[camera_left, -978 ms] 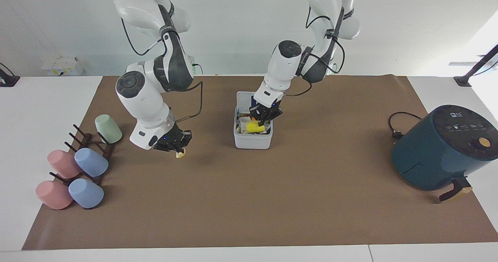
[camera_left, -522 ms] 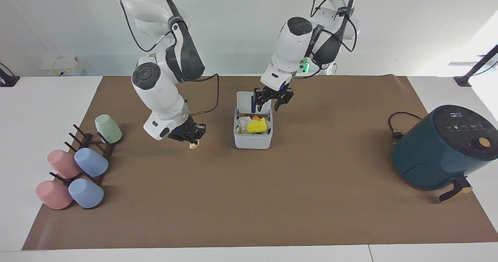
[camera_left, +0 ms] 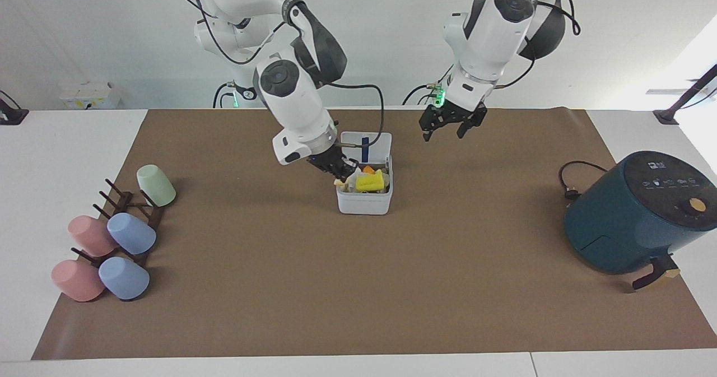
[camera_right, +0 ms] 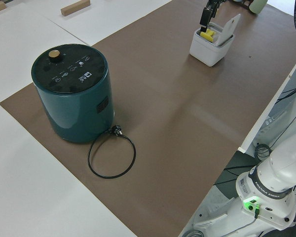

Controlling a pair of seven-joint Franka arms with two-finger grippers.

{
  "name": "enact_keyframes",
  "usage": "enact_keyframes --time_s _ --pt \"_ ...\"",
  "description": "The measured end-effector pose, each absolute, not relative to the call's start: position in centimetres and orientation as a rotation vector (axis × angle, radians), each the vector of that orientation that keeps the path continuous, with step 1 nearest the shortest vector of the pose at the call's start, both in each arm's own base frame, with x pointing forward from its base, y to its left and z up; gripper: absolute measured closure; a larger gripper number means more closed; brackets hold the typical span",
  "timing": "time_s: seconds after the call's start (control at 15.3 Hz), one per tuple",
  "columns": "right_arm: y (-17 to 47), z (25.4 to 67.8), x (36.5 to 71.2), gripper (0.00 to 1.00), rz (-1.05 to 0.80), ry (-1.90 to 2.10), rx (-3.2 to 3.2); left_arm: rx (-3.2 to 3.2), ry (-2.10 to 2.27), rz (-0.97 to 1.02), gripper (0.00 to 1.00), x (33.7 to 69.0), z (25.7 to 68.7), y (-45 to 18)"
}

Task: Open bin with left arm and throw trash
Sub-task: 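Carry the cork toward the bin with the right gripper while the left gripper withdraws, then lower the cork into the bin and open the right gripper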

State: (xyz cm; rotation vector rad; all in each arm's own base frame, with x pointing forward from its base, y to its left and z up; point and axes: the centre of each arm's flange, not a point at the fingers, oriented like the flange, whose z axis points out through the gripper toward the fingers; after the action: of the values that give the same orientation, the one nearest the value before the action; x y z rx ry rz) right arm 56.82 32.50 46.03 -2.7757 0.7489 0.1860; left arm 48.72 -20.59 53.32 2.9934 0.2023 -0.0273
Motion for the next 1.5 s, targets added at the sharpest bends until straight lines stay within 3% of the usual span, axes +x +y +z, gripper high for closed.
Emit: enact_keyframes --time_s 0.52,0.85,1.11,1.17,1.5 --pt "35.2 44.2 54.2 0.92 0.269 0.954 -2.75 3.08 0.047 0.072 0.0 52.1 55.8 -6.1" --pt "36.1 44.1 53.2 0.44 0.249 0.963 -2.74 3.118 -0.034 0.075 0.0 52.9 60.4 -0.7" --pt "36.0 44.5 53.3 0.04 0.226 0.94 -2.746 3.134 -0.052 0.042 0.0 53.9 63.2 -0.3" --pt "35.6 44.8 53.6 0.0 0.199 0.903 -2.761 3.135 -0.052 0.028 0.0 53.9 63.4 -0.3" --pt "27.0 49.2 57.7 0.0 0.078 0.517 -2.962 3.135 -0.04 -0.015 0.0 53.7 63.9 0.1"
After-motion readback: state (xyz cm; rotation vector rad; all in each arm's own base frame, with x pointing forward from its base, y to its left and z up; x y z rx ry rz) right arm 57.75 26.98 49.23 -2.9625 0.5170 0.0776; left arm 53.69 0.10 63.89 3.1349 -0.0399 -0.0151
